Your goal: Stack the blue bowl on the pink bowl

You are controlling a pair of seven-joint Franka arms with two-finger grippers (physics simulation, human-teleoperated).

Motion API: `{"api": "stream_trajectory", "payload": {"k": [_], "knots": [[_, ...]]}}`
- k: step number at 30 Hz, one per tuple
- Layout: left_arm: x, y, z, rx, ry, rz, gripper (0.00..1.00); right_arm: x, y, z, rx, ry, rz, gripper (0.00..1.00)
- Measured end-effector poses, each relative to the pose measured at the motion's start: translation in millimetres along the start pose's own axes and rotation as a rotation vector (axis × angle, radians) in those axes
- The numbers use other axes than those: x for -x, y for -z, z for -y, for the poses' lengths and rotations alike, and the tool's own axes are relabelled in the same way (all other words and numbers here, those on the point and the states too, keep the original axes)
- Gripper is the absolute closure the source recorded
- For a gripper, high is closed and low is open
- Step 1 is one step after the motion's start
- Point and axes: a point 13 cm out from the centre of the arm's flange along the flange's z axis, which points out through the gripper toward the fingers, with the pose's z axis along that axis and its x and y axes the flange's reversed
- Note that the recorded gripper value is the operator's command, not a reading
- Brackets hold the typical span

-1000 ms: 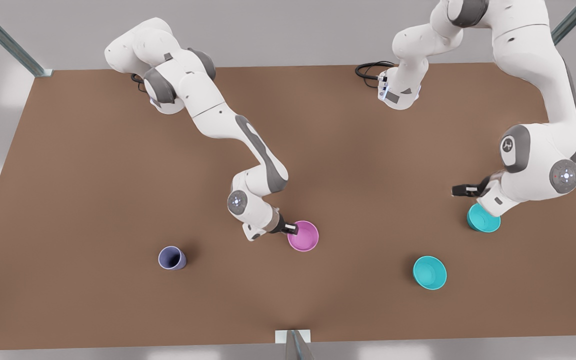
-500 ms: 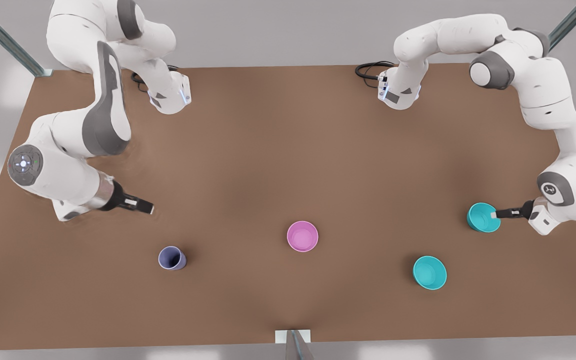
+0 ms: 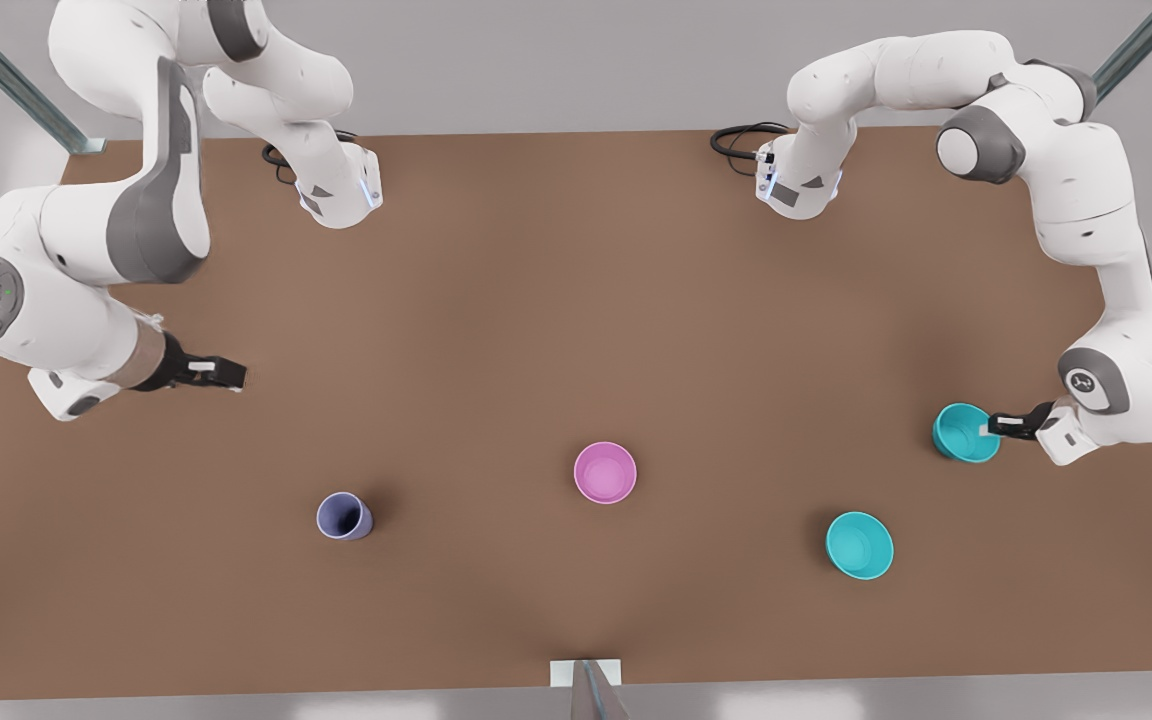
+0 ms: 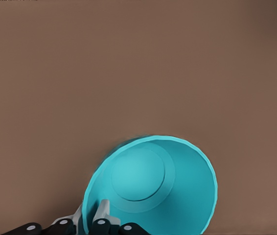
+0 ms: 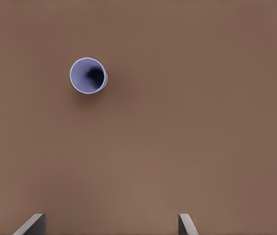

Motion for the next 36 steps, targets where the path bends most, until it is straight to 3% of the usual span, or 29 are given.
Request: {"api": "stream_trajectory", "payload": {"k": [5, 8, 12, 18, 25, 36], "knots": [[35, 58, 48, 0.055, -0.115, 0.048, 0.79, -1, 2, 4, -0.003, 0.038, -0.006, 0.00], [85, 99, 190, 0.104, -0.296, 0.022, 0.79, -1, 2, 4, -0.005, 0.059, -0.010, 0.00], [112, 50, 440, 0.126, -0.508, -0.091, 0.79, -2, 1, 4, -0.006, 0.082, -0.014, 0.00], [109, -22, 638, 0.111, -0.453, -0.126, 0.79, -2, 1, 5, -0.011, 0.108, -0.016, 0.00], [154, -34, 629, 0.043, -0.112, -0.045, 0.79, -1, 4, 11, -0.042, 0.129, -0.004, 0.00], [184, -56, 648, 0.007, 0.142, 0.023, 0.79, 0, 4, 13, -0.055, 0.151, -0.001, 0.00]]}}
